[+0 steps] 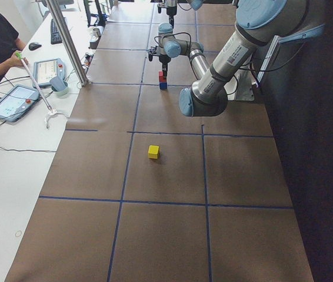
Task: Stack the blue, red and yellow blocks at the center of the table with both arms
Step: 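Open the left gripper and move it back toward the yellow cube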
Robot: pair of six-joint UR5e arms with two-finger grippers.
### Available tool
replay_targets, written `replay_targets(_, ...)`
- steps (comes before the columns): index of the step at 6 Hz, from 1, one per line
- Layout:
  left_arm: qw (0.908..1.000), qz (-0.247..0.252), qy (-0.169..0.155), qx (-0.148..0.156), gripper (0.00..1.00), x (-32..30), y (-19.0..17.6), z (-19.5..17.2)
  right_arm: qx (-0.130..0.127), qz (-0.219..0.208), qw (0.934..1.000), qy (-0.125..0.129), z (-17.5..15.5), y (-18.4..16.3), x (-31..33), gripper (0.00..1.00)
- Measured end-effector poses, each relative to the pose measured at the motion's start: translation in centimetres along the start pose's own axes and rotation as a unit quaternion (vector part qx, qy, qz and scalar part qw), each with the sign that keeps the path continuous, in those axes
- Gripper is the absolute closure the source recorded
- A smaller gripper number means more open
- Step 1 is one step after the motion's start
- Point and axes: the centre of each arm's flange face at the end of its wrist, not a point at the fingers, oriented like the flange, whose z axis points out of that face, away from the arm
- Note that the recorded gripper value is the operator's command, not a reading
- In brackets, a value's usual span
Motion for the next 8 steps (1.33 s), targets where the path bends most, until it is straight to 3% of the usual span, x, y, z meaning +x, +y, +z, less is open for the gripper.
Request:
replay_targets(2, 1.0, 0.002, 0.001, 0.001, 0.0, 0.1, 0.1, -0.1, 0.0, 0.0, 1.0, 0.0, 0.0, 0.0, 0.0, 0.0)
replay_targets(4, 0.9984, 0.006, 0.049, 0.026, 0.01, -0.1, -0.5, -4.8, -0.001, 0.001, 1.0, 0.001, 0.1, -0.1, 0.0, 0.0)
replay_targets(6, 0.9952, 0.009, 0.08, 0.056, 0.02, -6.8, -0.7, -9.0, -0.002, 0.002, 1.0, 0.002, 0.3, -0.1, 0.2, 0.0)
replay_targets(8, 0.9913, 0.097, 0.051, 0.073, 0.02, -18.4, -0.5, -9.2, -0.003, 0.003, 1.0, 0.003, 0.4, -0.1, 0.3, 0.0)
